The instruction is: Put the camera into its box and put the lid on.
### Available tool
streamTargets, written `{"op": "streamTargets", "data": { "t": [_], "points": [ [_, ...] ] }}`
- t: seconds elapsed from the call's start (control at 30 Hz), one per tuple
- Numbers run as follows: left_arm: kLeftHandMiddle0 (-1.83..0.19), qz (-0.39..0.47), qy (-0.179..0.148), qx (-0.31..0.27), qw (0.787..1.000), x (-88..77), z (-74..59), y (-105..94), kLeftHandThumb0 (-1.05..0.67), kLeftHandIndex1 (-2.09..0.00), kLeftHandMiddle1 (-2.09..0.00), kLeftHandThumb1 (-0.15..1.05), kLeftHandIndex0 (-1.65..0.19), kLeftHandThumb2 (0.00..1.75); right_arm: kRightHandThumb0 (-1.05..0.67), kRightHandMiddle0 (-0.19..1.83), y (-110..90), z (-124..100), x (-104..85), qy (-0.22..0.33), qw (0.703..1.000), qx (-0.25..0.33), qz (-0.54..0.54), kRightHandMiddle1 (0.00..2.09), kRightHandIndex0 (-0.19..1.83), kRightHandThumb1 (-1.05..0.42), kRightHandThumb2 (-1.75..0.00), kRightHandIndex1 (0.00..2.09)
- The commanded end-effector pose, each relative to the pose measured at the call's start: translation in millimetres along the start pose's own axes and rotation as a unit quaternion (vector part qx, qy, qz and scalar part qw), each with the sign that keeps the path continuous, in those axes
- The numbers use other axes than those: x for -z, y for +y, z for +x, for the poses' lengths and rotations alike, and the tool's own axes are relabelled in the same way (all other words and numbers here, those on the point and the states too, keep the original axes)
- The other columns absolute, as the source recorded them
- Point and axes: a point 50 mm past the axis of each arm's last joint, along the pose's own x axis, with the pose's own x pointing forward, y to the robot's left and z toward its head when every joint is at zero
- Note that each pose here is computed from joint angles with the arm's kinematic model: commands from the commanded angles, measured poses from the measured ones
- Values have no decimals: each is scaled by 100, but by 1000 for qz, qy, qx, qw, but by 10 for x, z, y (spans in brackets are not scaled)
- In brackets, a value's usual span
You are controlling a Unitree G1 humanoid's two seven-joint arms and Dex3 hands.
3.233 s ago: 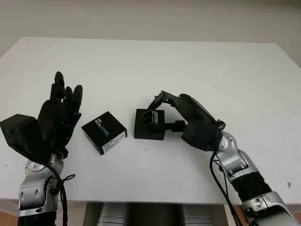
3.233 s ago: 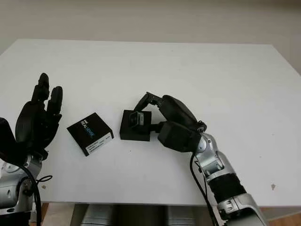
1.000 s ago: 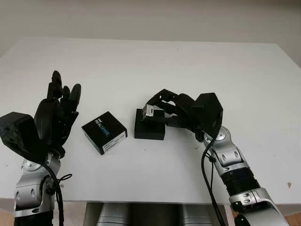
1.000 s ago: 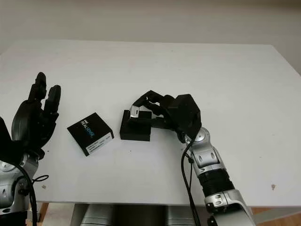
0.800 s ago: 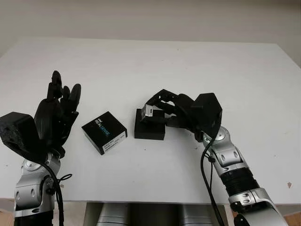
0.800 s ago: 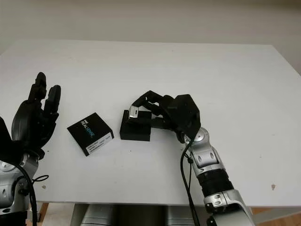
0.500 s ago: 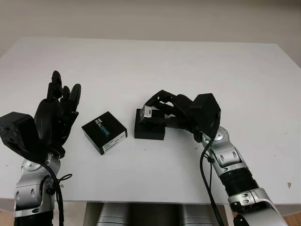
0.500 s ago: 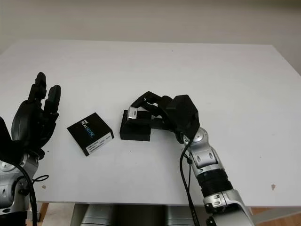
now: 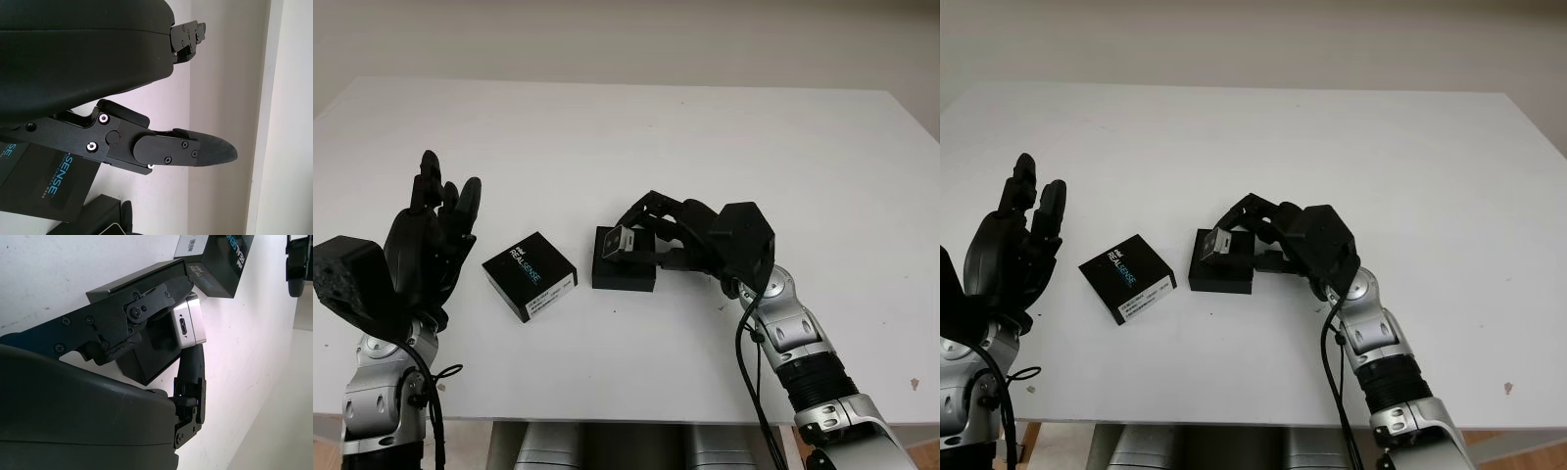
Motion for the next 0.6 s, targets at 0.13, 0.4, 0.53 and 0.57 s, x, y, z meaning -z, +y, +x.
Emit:
{"op": "streamTargets", "data": {
  "t": [0.13, 0.4, 0.53, 0.57],
  "points": [
    [19, 10, -12, -2, 1000, -75, -7, 10, -71, -2, 0, 105, 19, 30, -44, 32, 0, -31, 47, 4, 999, -1, -38, 162, 29, -95, -6, 5],
    [19, 7, -12, 1, 1000, -73, -5, 7, -70, -1, 0, 105, 19, 31, -44, 33, 45, -59, 58, 6, 998, 0, -68, 159, 29, -95, -5, 5],
    [19, 11, -10, 0, 1000, -72, -9, 8, -70, -2, 0, 105, 19, 31, -43, 33, 99, -61, 55, 3, 997, 4, -78, 158, 30, -94, -5, 6],
    [19, 11, -10, 0, 1000, -71, -10, 9, -70, -2, 0, 105, 19, 31, -43, 33, 119, -60, 54, 1, 997, 5, -83, 157, 30, -94, -5, 6]
  ]
}}
